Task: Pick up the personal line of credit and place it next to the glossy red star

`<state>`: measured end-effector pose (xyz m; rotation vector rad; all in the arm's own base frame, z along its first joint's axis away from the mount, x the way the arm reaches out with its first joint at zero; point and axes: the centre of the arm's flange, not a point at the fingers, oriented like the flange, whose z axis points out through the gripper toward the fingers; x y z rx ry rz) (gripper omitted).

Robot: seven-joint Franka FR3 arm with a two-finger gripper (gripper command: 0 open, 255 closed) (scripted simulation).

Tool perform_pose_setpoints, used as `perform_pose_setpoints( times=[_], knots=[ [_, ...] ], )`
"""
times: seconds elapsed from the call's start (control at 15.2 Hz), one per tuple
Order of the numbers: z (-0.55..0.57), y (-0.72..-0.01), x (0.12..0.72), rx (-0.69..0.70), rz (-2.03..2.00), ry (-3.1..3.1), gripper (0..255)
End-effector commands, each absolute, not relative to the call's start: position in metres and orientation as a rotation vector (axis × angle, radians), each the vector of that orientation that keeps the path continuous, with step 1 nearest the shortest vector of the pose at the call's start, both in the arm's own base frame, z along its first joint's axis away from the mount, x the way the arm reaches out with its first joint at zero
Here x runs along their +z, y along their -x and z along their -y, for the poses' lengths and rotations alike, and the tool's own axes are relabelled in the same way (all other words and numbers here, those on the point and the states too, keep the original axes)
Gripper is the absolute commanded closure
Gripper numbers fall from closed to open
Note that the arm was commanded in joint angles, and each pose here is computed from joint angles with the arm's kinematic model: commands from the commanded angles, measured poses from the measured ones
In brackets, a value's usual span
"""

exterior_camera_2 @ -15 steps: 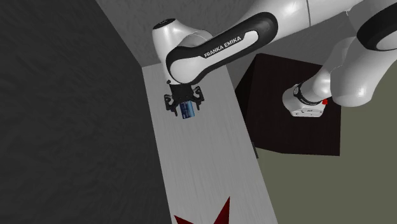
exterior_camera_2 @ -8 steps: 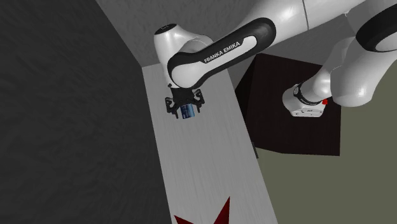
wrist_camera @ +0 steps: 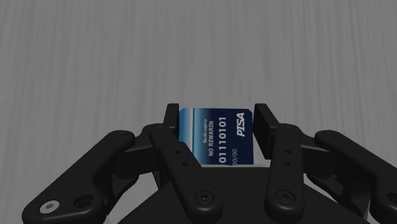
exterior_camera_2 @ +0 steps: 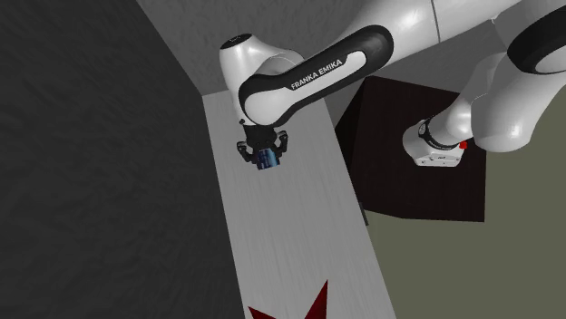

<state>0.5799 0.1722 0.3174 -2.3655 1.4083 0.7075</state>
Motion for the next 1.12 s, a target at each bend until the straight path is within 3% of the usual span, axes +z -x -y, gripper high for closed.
perform_pose_setpoints(
  times=[0.0,1.06],
  knots=[
    [-0.172,-0.58,0.317,0.708,-1.408,2.366,255],
    [-0.172,-0.58,0.386,0.708,-1.408,2.366,255]
  ],
)
